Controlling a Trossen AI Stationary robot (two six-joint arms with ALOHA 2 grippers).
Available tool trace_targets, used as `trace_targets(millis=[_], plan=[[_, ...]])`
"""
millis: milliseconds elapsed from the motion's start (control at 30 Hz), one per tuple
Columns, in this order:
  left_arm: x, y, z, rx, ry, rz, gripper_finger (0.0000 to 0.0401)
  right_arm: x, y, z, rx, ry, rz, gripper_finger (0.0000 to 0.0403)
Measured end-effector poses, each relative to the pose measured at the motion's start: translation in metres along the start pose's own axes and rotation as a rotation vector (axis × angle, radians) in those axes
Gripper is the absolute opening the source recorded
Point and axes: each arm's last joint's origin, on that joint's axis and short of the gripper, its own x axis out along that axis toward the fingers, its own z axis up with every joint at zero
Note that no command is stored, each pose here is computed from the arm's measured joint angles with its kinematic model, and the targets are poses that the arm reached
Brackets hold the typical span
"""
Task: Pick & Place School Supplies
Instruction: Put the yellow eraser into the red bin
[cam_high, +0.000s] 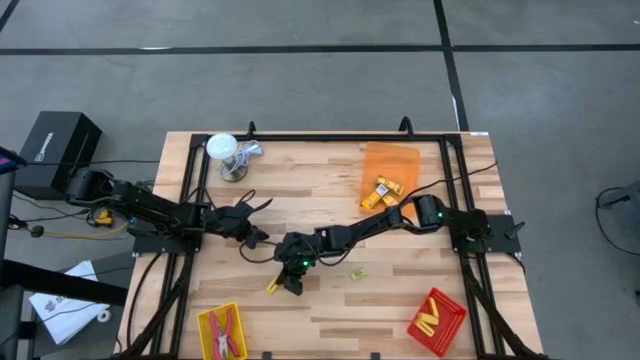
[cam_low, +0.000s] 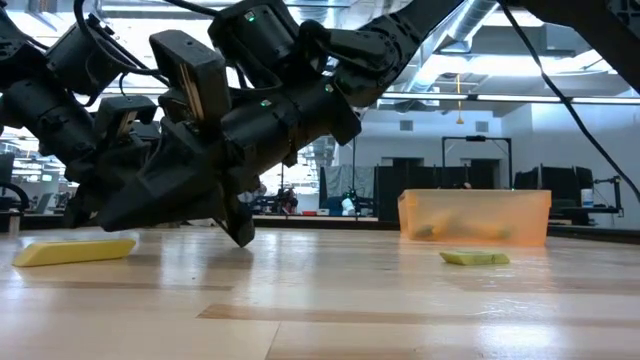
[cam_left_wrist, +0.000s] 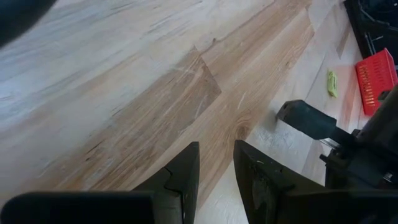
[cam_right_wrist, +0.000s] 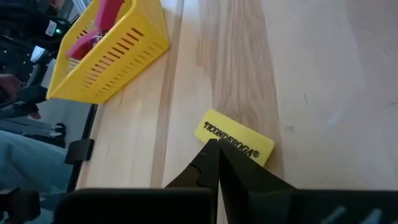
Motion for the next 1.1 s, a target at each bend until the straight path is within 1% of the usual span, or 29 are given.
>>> trace_targets(millis=[167,300,433,633,800,967,1100], plan=[[0.000,0.000,0.000,-0.003,0.000,0.000,0.0095,-0.001,-0.002,-0.003,0.016,0.036,-0.023,0.0000],[0.000,0.000,0.000,-0.003,0.000,0.000,0.0095,-0.001,-0.001,-0.012,0.037,0.097,-0.097,0.0000],[0.000,0.000,0.000,-0.003,0.000,0.000,0.0095,0.001,0.000,-0.012,0.041,0.071,-0.124,0.0000],[0.000,0.000,0.000,-0.004,-0.001,-0.001,0.0095,0.001,0.001,-0.005,0.055,0.050,-0.122,0.0000],[0.000,0.000,0.000,-0.007,-0.001,-0.003,0.0095,-0.002,0.008,0.009,0.038,0.039,-0.080,0.0000],[0.000,0.000,0.000,0.010,0.008,-0.008,0.0095,-0.012,0.034,0.040,-0.024,-0.068,-0.015,0.0000],[0.000,0.000,0.000,0.024,0.018,-0.014,0.0095,-0.012,0.036,0.043,-0.037,-0.073,-0.021,0.0000]])
